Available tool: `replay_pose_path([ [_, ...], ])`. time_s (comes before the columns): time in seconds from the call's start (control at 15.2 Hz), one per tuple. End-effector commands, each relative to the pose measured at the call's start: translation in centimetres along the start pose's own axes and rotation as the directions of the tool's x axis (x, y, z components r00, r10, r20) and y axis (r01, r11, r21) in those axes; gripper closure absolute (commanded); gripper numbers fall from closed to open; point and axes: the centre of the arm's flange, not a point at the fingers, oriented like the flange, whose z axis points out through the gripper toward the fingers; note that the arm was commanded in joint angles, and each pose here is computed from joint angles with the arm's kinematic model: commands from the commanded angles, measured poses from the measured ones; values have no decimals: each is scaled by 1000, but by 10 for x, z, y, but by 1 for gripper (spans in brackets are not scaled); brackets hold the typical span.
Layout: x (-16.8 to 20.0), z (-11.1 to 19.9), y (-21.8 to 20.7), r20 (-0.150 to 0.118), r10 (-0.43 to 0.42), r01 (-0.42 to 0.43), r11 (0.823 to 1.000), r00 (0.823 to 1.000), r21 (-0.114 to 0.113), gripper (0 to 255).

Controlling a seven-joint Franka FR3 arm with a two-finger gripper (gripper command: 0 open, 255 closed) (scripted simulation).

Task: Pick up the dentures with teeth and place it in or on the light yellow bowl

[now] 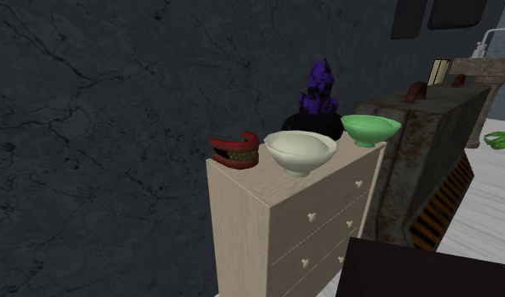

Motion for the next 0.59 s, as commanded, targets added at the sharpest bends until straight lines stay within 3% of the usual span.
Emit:
replay_pose_path([
  [0.0, 0, 0, 0, 0, 0, 0, 1000, 1000, 0, 0],
  [0.53, 68, 48, 69, -5, 0, 0, 1000, 1000, 24, 0],
])
